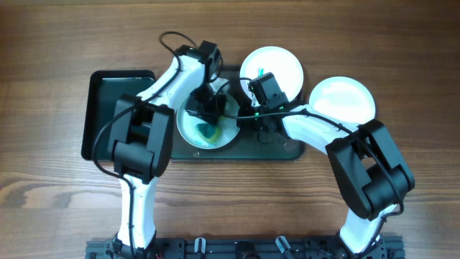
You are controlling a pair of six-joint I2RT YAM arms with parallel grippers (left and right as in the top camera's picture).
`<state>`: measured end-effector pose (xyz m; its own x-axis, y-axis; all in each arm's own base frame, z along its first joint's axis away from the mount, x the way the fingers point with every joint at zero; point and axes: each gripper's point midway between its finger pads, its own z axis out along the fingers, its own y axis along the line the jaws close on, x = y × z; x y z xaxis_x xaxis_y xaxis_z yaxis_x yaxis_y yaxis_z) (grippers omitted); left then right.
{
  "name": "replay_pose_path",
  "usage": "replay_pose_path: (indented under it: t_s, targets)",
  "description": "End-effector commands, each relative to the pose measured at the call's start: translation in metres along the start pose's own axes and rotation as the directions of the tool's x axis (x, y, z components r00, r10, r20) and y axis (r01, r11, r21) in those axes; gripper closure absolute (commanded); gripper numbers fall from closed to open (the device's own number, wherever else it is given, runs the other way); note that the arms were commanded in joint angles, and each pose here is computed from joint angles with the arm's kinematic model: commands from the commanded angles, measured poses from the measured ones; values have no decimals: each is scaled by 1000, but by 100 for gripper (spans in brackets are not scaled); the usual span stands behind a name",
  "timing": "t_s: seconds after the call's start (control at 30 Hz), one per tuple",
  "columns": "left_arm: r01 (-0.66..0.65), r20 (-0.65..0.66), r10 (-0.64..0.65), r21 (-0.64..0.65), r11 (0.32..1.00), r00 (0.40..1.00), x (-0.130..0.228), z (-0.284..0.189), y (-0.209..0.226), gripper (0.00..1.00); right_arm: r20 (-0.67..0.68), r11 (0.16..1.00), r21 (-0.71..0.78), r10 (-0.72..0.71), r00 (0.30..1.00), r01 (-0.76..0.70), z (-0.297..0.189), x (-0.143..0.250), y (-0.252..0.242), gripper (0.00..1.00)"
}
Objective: Clean dirty plates on tray and stack at the side
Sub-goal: 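Scrub the held plate with the sponge in the left gripper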
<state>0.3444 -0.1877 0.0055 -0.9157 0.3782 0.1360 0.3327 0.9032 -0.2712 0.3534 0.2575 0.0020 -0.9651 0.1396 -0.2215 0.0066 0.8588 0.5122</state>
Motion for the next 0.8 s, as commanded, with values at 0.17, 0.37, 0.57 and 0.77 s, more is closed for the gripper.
replay_pose_path:
  t_s: [0.17,0.37,0.57,0.77]
  targets:
    - [-37,87,41,-48,998,995,-29,25,8,96,-20,1000,17,-11,1000,12,7,5,-6,95]
    - [761,548,-534,-533,371,644,13,-38,139,96,-15,1000,24,-12,1000,12,6,5,-8,96]
    - [730,444,-595,-541,418,670,28,-24,118,96,-13,1000,26,-11,1000,12,6,4,-8,96]
    - [151,160,-145,-21,988,976,-46,25,0,96,-14,1000,26,-11,1000,12,6,4,-8,96]
